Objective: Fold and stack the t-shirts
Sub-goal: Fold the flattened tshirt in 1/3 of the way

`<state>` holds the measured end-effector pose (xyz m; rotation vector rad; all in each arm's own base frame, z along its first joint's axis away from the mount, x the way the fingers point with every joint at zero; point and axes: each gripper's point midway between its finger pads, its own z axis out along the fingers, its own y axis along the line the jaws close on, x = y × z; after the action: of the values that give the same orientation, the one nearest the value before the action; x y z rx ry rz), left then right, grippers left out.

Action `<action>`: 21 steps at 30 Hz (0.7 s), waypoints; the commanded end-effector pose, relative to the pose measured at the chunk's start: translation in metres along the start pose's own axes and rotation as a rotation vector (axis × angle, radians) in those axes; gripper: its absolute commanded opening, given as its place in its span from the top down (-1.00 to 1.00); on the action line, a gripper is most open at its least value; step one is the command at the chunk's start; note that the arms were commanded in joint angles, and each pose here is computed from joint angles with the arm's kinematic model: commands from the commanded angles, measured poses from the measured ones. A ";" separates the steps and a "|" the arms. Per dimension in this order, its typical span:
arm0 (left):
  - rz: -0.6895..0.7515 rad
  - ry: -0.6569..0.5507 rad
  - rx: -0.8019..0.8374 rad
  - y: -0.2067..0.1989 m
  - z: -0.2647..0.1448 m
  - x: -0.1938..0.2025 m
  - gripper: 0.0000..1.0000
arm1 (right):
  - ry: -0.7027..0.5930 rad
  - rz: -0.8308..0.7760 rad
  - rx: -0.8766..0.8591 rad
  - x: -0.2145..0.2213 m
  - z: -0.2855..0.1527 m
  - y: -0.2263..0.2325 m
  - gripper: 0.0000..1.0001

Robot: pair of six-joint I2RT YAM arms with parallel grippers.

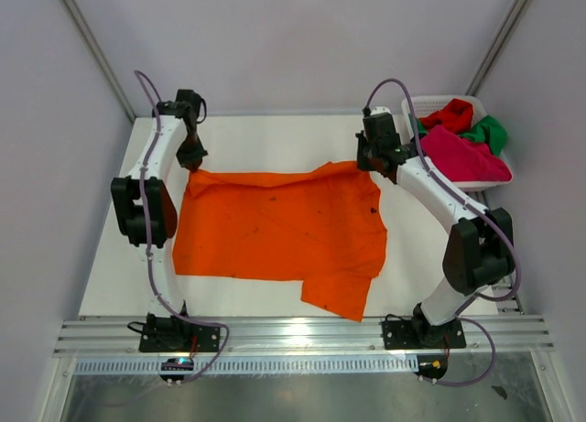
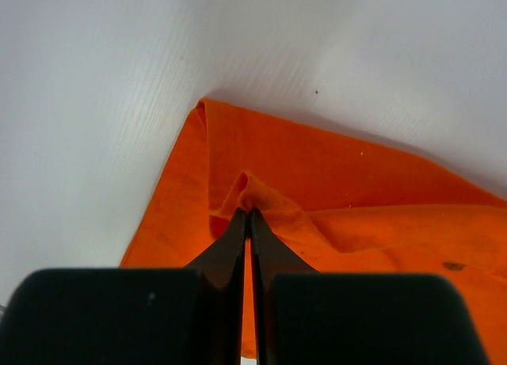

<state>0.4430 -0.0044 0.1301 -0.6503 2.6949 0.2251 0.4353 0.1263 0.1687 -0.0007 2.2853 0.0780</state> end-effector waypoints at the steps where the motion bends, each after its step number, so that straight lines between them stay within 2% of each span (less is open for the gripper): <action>1: 0.007 -0.035 0.001 0.003 -0.029 0.005 1.00 | -0.055 0.017 -0.032 -0.009 -0.021 0.008 0.94; 6: 0.024 -0.022 -0.069 0.014 -0.030 0.018 1.00 | -0.028 0.002 -0.024 0.005 -0.029 0.007 0.94; 15: 0.000 -0.066 -0.307 0.057 -0.034 0.017 1.00 | 0.004 0.012 0.042 0.027 -0.037 -0.009 0.94; 21: 0.016 -0.027 -0.360 0.065 -0.031 0.024 1.00 | 0.020 0.020 0.049 0.039 -0.041 -0.012 0.94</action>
<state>0.3959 0.0223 0.1398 -0.6919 2.6787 0.6290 0.3821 0.1161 0.1487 0.0116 2.3565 0.0340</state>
